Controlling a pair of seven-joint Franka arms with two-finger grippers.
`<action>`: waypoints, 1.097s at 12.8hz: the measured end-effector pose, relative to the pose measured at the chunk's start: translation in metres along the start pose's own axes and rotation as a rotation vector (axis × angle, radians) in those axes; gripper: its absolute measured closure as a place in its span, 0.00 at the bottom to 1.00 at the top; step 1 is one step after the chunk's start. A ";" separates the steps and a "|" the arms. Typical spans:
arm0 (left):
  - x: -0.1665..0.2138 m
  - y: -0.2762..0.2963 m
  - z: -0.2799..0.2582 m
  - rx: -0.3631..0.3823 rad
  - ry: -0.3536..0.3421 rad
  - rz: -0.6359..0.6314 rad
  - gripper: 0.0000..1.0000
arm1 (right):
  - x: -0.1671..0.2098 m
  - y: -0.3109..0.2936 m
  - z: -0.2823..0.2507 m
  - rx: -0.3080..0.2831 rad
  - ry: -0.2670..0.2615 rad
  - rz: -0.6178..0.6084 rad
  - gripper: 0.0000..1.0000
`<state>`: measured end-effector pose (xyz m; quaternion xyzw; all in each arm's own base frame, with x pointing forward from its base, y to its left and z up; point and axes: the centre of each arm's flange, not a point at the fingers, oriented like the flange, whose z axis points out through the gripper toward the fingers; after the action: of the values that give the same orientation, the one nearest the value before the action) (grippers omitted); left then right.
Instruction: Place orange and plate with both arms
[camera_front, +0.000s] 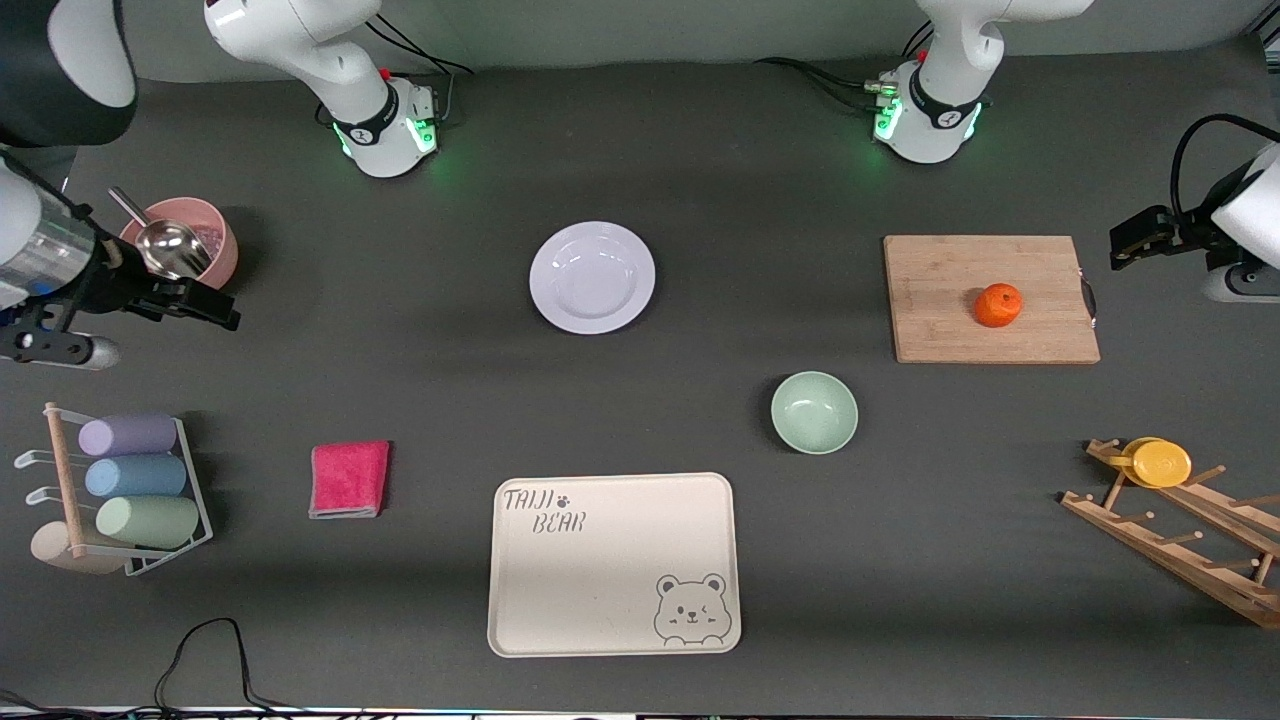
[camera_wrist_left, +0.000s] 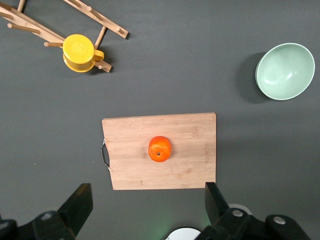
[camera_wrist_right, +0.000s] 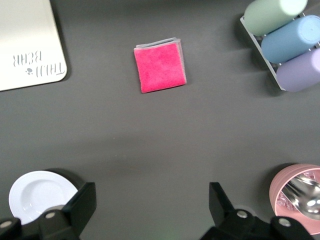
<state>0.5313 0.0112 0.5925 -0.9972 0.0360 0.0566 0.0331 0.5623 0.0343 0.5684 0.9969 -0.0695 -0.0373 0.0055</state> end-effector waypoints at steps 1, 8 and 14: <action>0.000 0.000 0.000 0.000 -0.006 -0.002 0.00 | -0.001 -0.005 0.000 -0.006 0.000 -0.009 0.00; 0.022 0.003 -0.004 0.008 -0.022 0.000 0.00 | -0.006 -0.017 -0.003 -0.009 0.006 -0.037 0.00; 0.022 0.001 -0.006 0.007 -0.023 -0.004 0.00 | -0.008 0.010 -0.002 0.009 -0.042 -0.101 0.00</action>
<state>0.5539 0.0080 0.5955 -0.9964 0.0337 0.0678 0.0371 0.5535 0.0257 0.5708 0.9981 -0.0195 -0.0582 -0.0026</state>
